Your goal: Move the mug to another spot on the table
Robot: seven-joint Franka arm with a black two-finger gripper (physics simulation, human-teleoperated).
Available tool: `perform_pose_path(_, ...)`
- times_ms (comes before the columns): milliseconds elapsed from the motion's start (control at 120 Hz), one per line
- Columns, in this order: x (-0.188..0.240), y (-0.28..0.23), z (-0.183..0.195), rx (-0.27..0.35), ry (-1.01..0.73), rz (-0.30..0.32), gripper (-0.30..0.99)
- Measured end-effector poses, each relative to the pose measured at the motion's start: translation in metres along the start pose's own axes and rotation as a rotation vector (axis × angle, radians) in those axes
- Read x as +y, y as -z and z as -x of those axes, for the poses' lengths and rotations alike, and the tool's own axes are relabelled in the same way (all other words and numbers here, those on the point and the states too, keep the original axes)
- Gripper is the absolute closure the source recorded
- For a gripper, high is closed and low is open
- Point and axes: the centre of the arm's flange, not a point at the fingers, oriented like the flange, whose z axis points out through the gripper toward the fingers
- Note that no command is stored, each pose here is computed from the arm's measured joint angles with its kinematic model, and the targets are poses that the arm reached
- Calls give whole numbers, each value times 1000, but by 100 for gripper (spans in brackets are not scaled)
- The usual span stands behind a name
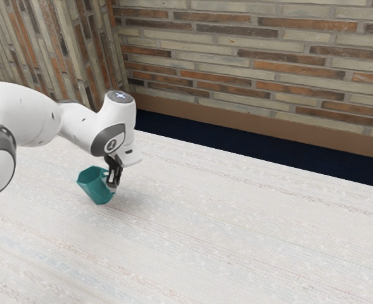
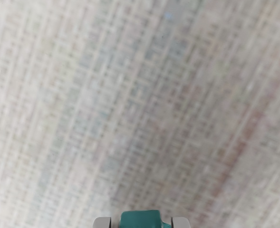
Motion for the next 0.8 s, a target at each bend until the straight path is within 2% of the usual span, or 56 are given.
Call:
perform_pose_path(267,27,12,-35,-120,-88,38,65)
perform_pose_path(433,49,24,-61,-226,-143,45,66)
perform_pose_path(667,76,32,-96,-366,-198,24,67)
perform_pose_path(800,86,41,-113,-411,-208,-3,67)
